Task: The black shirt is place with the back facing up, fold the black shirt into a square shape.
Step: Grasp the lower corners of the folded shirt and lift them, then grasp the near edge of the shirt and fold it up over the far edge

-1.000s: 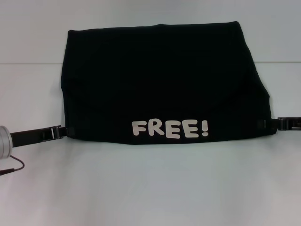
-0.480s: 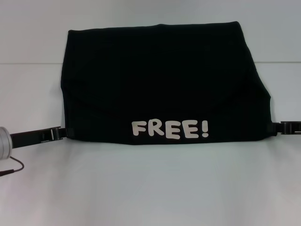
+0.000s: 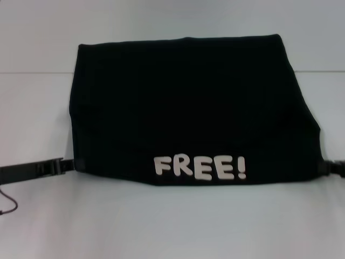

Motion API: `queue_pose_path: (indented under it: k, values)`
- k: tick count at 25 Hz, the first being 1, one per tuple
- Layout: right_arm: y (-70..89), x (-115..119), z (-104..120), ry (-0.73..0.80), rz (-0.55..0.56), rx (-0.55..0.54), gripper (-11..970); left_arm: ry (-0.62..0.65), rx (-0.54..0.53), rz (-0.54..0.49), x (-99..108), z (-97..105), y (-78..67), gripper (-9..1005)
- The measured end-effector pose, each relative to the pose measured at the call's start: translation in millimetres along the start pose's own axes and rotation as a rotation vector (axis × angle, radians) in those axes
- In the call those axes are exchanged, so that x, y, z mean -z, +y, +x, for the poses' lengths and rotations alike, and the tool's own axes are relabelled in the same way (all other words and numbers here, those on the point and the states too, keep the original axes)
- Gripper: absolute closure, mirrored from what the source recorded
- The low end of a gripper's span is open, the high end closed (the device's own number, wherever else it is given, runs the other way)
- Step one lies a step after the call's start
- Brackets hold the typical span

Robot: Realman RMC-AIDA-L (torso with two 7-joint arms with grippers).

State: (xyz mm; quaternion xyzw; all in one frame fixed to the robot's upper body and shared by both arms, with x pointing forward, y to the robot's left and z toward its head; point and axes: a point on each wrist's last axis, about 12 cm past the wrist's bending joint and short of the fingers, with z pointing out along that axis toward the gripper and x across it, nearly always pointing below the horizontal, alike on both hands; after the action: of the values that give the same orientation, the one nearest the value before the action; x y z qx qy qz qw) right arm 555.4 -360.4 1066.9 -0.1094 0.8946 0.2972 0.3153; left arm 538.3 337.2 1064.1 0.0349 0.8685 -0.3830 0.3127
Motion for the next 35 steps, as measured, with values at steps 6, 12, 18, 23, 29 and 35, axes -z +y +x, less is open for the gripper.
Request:
queue_pose_path:
  k: [6, 12, 18, 23, 29, 35]
  values:
    - [-0.7, 30.7, 38.4, 0.011, -0.089, 0.018, 925, 0.065, 0.01, 0.092, 18.9, 18.6, -6.3, 983]
    - [2.7, 64.5, 79.3, 0.032, -0.161, 0.027, 925, 0.188, 0.01, 0.189, 35.4, 37.3, -15.8, 983]
    - [6.1, 83.6, 107.6, 0.052, -0.197, 0.029, 925, 0.253, 0.021, 0.291, 54.5, 54.6, -23.3, 983]
    - [9.6, 94.4, 124.2, 0.067, -0.224, 0.02, 925, 0.257, 0.057, 0.291, 66.9, 67.8, -19.9, 983]
    - [12.1, 98.7, 129.4, 0.062, -0.242, 0.013, 925, 0.253, 0.056, 0.298, 66.5, 69.8, -20.2, 982]
    - [15.2, 97.5, 115.4, 0.033, -0.287, 0.05, 925, 0.252, 0.032, 0.303, 62.6, 54.8, -22.2, 983]
